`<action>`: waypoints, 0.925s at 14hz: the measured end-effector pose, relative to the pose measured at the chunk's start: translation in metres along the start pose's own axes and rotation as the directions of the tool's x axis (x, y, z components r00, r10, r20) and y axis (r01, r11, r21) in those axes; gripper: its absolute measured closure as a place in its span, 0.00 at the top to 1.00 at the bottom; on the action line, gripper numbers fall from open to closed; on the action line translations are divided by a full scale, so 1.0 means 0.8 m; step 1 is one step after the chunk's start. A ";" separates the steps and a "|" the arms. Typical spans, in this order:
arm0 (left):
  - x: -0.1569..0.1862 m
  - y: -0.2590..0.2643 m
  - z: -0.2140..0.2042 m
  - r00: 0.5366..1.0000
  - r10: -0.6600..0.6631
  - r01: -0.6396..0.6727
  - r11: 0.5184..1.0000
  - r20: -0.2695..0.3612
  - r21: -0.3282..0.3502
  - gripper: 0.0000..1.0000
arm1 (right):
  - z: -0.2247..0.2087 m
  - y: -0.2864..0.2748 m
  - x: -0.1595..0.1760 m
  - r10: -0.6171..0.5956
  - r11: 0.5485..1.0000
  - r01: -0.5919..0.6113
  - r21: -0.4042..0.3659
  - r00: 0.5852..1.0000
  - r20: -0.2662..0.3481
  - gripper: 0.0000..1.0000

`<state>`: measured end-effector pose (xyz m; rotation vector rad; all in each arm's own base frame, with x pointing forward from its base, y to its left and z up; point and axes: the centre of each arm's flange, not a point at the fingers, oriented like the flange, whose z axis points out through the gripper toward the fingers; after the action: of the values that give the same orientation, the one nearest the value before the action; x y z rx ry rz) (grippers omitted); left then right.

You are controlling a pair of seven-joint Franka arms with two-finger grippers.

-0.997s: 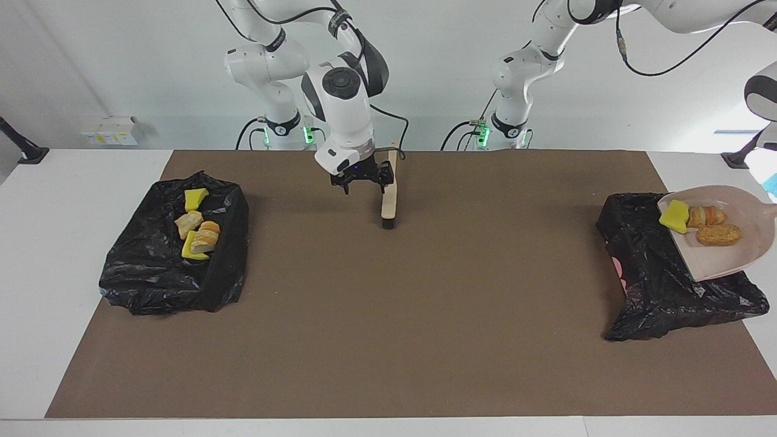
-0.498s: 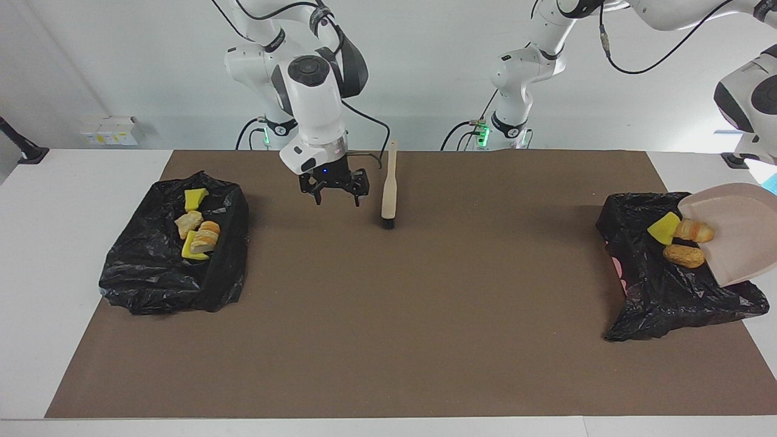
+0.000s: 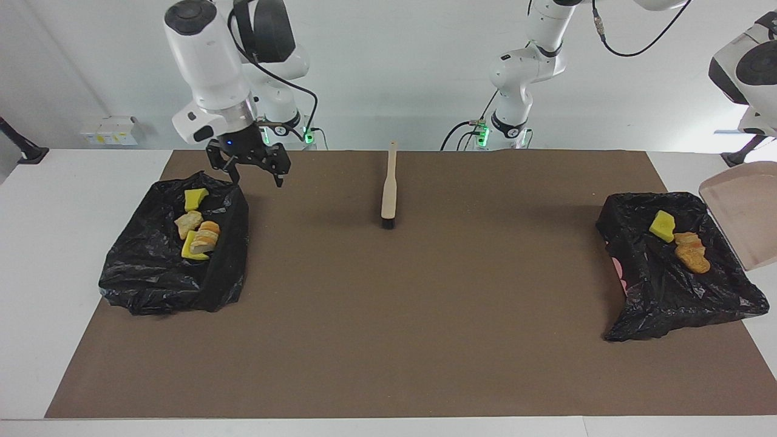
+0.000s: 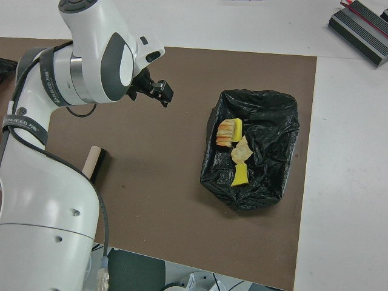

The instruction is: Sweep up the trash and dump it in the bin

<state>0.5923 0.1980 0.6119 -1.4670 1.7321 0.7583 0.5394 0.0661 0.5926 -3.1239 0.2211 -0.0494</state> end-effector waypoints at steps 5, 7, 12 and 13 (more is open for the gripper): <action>0.062 -0.014 -0.025 0.949 -0.074 0.077 0.997 -0.305 -0.004 0.31 | -0.079 0.056 -0.032 -0.001 1.000 0.001 0.009 1.000 -0.010 1.00; 0.080 -0.016 -0.026 0.903 -0.113 0.116 0.993 -0.415 -0.017 0.31 | -0.103 0.069 -0.038 -0.054 0.998 0.054 0.012 0.998 -0.027 1.00; 0.141 -0.027 -0.058 0.787 -0.285 0.241 0.959 -0.548 -0.152 0.31 | -0.089 0.083 -0.013 -0.071 0.997 0.071 0.003 0.997 -0.008 1.00; 0.158 -0.029 -0.068 0.755 -0.341 0.274 0.940 -0.560 -0.204 0.31 | -0.090 0.079 -0.012 -0.076 0.997 0.076 0.002 0.997 -0.008 1.00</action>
<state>0.5967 0.0799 0.5383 -2.1695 1.8176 0.2189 0.5188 0.0039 0.6634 -3.1290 0.1024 -0.0626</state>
